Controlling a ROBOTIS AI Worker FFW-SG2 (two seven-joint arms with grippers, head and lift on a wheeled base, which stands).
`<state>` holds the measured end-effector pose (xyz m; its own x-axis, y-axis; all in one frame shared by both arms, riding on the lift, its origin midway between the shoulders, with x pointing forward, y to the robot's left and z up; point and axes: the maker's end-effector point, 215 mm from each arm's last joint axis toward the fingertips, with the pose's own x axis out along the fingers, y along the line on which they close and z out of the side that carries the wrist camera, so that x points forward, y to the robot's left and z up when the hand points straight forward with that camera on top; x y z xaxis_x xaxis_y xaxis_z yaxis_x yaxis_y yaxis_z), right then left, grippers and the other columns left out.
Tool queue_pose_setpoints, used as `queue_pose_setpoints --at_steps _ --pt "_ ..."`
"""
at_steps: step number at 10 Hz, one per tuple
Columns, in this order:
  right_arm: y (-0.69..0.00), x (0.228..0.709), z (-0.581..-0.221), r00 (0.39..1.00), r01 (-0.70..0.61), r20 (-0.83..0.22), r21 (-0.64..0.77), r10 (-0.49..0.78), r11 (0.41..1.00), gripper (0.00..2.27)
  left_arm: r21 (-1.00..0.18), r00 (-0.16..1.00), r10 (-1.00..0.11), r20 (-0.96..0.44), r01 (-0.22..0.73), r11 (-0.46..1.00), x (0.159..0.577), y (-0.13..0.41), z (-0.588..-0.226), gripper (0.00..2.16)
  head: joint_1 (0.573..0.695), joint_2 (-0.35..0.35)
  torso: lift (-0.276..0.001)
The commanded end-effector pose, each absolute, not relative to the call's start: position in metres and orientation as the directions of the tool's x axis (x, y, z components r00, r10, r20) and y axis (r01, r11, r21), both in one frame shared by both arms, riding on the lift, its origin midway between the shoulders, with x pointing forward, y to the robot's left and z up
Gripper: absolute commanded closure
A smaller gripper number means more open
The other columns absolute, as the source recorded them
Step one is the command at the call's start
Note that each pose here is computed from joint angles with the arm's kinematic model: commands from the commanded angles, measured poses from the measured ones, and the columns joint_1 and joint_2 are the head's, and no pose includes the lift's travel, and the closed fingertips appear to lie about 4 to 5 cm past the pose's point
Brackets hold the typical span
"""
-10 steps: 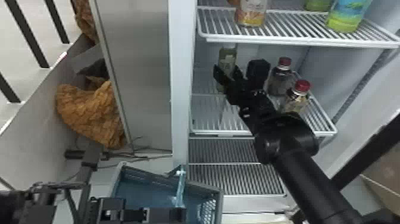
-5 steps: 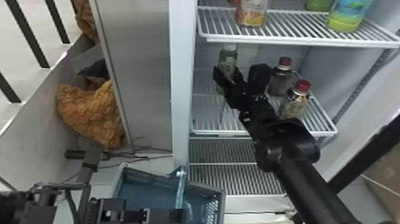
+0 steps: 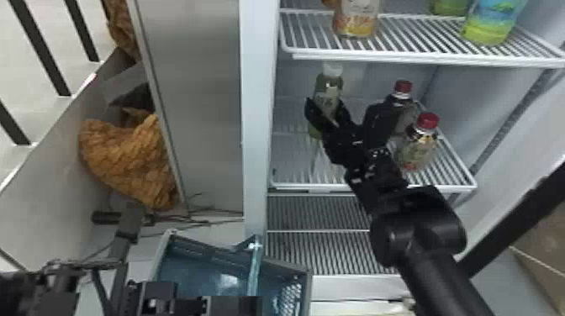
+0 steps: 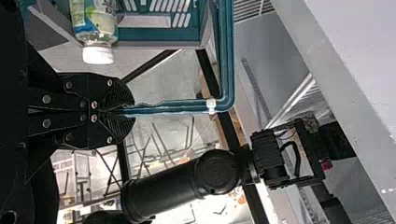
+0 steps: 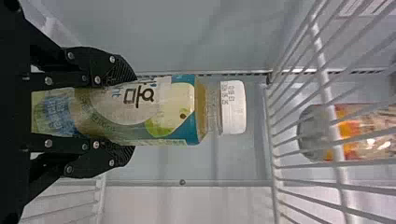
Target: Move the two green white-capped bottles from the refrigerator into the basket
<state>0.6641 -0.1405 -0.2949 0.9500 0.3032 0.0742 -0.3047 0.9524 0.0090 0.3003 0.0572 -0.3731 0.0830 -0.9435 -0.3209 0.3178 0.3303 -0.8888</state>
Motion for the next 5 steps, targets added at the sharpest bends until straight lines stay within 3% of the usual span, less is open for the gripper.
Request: queue_pose_setpoints --at_steps 1,5 --pt "-0.145 0.655 -0.295 0.950 -0.305 0.075 0.005 0.304 0.952 0.96 -0.889 0.082 -0.943 -0.321 0.317 0.330 0.300 0.057 -0.373 1.18 0.695 -0.095 -0.263" --pt "-0.165 0.622 -0.278 0.953 -0.285 0.094 -0.046 0.288 0.957 0.96 -0.890 0.087 -0.943 -0.322 0.313 0.333 0.300 0.059 -0.374 1.18 0.695 -0.112 -0.263"
